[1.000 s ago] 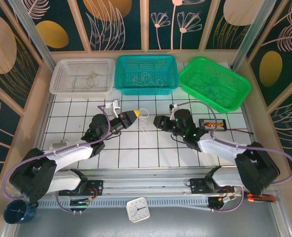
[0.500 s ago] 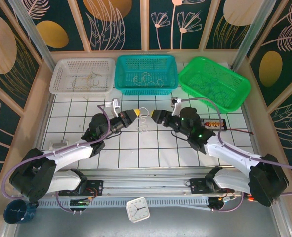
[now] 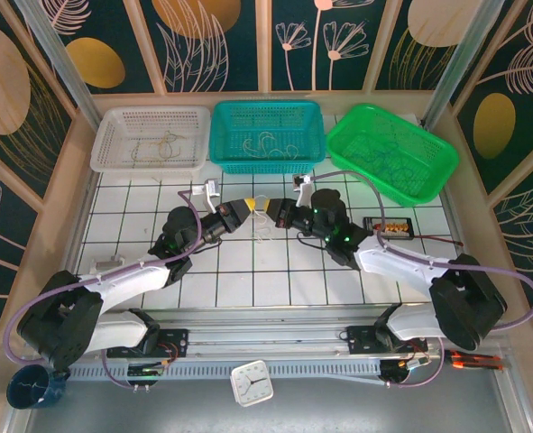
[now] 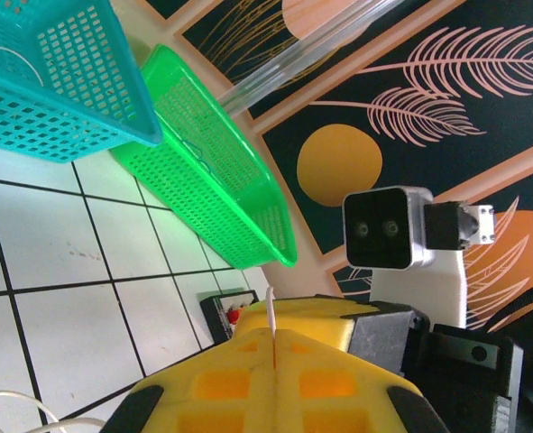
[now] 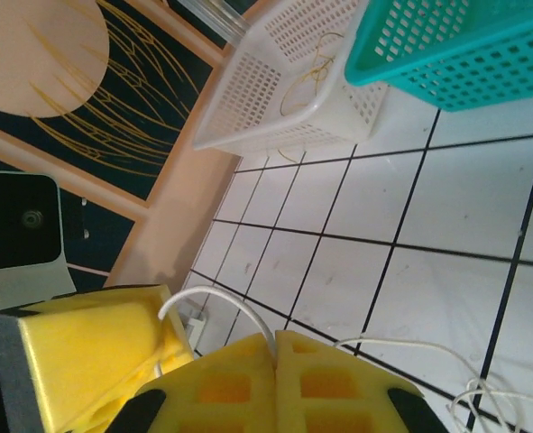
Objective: Untangle the cables
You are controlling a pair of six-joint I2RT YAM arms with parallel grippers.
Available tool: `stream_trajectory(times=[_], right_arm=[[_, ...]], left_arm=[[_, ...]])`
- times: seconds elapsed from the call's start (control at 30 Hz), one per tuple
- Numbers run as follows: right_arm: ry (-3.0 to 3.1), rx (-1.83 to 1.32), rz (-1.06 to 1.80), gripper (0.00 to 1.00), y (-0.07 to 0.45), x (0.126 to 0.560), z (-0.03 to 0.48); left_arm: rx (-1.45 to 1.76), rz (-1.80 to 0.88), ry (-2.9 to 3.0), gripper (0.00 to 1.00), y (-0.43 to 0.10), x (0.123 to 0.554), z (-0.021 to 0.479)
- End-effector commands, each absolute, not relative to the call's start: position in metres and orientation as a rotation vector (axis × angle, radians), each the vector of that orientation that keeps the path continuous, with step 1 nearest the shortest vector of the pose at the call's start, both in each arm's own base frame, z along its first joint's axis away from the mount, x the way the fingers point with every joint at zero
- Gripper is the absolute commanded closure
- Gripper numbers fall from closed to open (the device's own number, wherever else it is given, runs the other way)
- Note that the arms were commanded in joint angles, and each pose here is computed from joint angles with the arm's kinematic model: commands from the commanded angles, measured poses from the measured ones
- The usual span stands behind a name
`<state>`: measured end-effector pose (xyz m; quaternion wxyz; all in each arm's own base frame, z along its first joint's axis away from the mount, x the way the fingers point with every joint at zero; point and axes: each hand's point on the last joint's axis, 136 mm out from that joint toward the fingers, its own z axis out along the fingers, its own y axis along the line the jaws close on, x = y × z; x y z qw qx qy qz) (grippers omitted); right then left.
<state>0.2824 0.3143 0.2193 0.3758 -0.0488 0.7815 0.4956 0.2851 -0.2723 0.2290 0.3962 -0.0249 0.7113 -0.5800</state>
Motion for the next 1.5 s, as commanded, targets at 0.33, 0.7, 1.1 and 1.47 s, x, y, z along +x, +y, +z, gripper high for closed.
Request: stream_trajectory(times=[0.33,0.7,1.1,1.47], right_arm=[[1.709,-0.242,1.162,1.0,0.288,0.289,0.371],[1.613,-0.313,1.155,1.0,0.287,0.285,0.431],[1.578,-0.336,1.286,1.0,0.295,0.272,0.444],[1.568,-0.353,1.318,1.0,0.298,0.267,0.451]], left_arm=[[-0.04,-1.401,1.782,0.33,-0.268,0.287,0.219],[0.124,-1.218,1.803,0.13,-0.267,0.29,0.209],[0.388,-1.208,1.844,0.11,-0.294,0.285,0.205],[0.413,-1.175,1.853,0.12,-0.301,0.295,0.2]])
